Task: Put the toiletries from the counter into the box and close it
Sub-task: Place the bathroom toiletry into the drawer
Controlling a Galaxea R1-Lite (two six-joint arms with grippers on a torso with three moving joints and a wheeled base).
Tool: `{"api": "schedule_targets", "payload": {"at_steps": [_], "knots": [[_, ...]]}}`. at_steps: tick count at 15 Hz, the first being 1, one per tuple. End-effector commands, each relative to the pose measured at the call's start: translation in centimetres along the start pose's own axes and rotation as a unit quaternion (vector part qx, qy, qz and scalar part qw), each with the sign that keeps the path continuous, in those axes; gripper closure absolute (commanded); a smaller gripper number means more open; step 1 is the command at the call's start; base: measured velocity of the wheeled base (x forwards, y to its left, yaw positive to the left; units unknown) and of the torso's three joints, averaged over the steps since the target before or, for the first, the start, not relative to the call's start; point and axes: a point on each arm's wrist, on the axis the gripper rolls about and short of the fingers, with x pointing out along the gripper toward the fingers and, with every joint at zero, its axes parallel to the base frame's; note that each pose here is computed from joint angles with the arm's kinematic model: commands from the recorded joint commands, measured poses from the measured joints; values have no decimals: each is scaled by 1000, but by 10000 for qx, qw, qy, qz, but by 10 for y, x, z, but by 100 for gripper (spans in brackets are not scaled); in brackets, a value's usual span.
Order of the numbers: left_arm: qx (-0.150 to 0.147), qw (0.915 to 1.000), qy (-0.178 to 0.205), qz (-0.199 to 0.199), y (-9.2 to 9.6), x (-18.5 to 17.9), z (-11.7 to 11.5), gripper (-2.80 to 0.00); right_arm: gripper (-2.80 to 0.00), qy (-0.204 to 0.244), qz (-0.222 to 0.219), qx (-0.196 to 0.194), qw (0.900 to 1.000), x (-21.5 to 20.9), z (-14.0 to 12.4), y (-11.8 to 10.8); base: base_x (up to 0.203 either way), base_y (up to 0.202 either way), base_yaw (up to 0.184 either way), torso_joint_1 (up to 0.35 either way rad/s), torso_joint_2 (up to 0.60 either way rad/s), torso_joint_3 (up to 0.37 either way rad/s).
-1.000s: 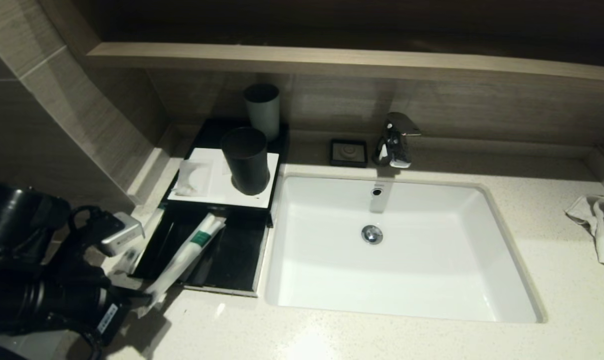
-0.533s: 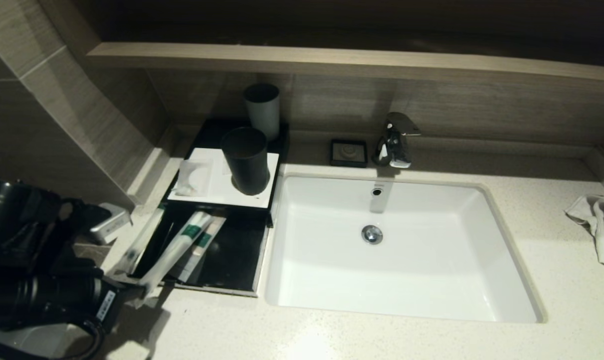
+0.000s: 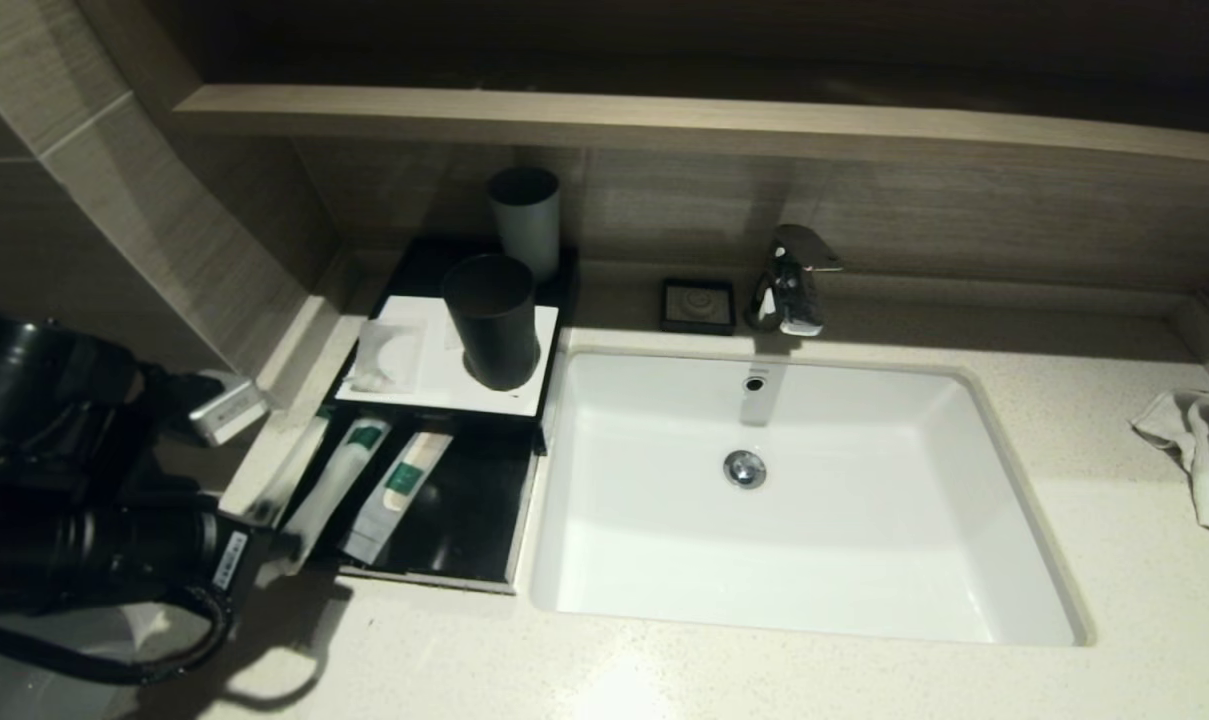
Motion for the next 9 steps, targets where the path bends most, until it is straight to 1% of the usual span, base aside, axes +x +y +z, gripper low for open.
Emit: {"api": "schedule_targets", "payload": {"at_steps": [1,2,6,9], "knots": [[-9,10000,18,20,1,8,5,0,0,-2,-2,2,10000,0,0,0,0,0,0,0,0,0],[-22,10000,-30,27,2,12,7,0,0,-2,-2,2,10000,0,0,0,0,0,0,0,0,0],[-27,10000,18,26,4,26,11,0,0,-2,-2,2,10000,0,0,0,0,0,0,0,0,0],[-24,10000,-44,36,5,37,17,0,0,-2,-2,2,10000,0,0,0,0,0,0,0,0,0]]}}
